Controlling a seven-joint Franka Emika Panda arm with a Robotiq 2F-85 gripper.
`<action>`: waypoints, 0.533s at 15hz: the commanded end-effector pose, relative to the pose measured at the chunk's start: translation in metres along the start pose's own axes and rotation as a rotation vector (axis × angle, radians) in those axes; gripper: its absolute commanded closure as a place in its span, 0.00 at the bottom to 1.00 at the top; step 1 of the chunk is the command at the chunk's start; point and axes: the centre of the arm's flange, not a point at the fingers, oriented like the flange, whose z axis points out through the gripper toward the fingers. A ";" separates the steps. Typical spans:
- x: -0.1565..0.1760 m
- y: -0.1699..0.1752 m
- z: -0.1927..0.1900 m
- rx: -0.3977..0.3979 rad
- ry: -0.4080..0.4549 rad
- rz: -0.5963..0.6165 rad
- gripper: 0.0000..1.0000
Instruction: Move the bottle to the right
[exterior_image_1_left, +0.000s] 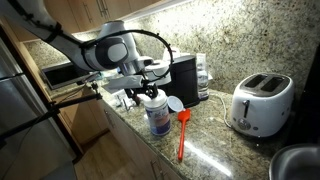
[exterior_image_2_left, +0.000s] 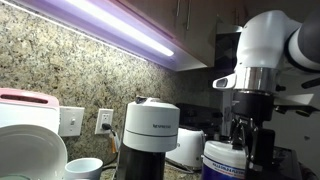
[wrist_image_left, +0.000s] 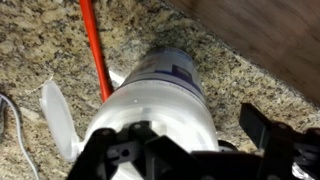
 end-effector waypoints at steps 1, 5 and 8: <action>0.006 0.001 -0.001 -0.031 -0.058 0.026 0.00; 0.007 0.000 -0.006 -0.068 -0.102 0.039 0.00; 0.011 -0.004 -0.008 -0.091 -0.131 0.049 0.00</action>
